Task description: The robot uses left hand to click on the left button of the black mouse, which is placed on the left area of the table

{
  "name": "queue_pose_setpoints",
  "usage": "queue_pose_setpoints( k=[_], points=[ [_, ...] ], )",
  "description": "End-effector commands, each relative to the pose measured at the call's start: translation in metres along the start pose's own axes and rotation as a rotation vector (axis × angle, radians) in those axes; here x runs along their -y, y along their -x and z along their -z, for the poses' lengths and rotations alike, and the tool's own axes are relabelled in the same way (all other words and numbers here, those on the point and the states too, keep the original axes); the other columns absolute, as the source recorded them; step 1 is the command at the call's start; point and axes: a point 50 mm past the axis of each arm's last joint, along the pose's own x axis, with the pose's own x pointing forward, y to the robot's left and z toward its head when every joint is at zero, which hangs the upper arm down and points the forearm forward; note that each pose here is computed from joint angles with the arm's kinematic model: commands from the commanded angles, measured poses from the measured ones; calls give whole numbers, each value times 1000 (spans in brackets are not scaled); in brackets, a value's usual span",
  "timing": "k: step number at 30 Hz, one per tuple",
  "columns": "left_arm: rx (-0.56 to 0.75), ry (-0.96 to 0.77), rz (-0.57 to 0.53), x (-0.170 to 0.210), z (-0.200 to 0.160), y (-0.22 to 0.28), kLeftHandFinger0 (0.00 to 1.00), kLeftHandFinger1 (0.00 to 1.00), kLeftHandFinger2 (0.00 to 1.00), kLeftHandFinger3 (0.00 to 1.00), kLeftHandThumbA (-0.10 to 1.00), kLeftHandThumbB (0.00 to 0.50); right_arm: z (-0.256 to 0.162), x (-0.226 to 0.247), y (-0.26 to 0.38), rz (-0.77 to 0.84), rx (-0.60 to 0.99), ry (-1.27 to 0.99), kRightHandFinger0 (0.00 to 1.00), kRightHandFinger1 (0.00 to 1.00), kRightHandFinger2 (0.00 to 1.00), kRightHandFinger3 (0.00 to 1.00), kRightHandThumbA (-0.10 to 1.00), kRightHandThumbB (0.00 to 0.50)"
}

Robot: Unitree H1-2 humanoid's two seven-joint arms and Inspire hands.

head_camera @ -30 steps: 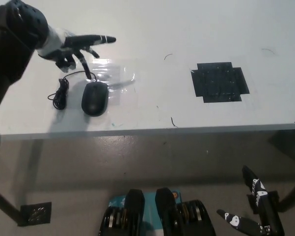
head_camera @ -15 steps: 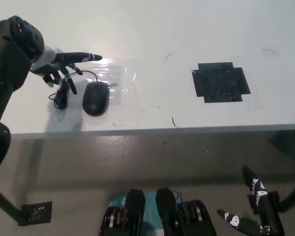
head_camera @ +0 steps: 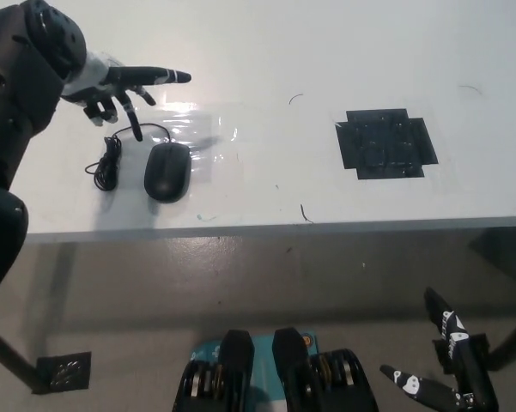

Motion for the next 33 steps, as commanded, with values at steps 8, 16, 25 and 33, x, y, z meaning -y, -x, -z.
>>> queue_pose_setpoints(
  k=[8, 16, 25, 33],
  points=[
    [30, -62, -26, -26, -18, 25, 0, 0, 1, 1000, 1000, 244, -12, 7, -2, -20, 58, 26, 1000, 1000, 1000, 1000, 1000, 120],
    [85, -1, -34, -31, -18, 29, 0, 0, 44, 1000, 1000, 226, -13, 10, -4, -13, 66, 20, 1000, 1000, 1000, 1000, 1000, 115],
    [67, -65, 12, -22, -24, 22, 0, 0, 0, 1000, 1000, 220, -14, 10, -5, -14, 67, 29, 1000, 1000, 1000, 1000, 1000, 123],
    [63, -73, 45, -12, -32, 15, 0, 0, 20, 1000, 1000, 223, -14, 8, -5, -11, 75, 29, 1000, 1000, 1000, 1000, 1000, 123]
  ],
)
